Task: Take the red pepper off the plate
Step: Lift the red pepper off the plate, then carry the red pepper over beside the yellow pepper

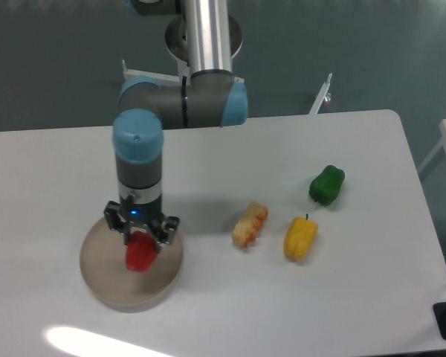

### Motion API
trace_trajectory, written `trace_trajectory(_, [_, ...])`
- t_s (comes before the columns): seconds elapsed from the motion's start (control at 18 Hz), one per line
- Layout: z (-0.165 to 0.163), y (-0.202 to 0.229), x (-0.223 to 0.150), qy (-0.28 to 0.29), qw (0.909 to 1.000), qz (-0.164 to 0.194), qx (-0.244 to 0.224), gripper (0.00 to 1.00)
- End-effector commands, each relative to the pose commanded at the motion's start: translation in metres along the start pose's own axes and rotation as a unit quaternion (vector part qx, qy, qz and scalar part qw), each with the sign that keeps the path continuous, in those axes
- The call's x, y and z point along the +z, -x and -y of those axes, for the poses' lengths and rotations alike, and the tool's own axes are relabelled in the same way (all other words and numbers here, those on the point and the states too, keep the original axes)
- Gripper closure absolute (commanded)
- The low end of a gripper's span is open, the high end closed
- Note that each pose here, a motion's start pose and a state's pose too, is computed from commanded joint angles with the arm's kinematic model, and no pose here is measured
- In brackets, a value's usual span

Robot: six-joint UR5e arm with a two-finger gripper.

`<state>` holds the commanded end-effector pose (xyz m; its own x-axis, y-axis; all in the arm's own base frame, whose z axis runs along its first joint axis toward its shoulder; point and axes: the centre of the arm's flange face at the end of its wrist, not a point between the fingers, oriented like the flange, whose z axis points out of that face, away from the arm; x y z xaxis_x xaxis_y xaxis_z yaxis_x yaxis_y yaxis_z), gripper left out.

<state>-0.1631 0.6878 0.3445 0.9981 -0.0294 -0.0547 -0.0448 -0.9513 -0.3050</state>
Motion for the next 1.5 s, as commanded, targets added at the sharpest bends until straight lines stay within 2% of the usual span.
trace_trajectory(0.39, [-0.046,0.126,-0.043,-0.004,0.996,0.039,0.08,0.48])
trace_trajectory(0.61, [-0.066,0.167,-0.048,0.002,0.9916,0.05,0.12,0.48])
trace_trajectory(0.94, [-0.083,0.205,-0.039,0.017,0.9842,0.051,0.168,0.48])
trace_trajectory(1.11, [-0.093,0.218,-0.046,0.029,0.9839,0.054,0.168,0.48])
trace_trajectory(1.5, [-0.09,0.225,-0.047,0.031,0.9817,0.057,0.179,0.48])
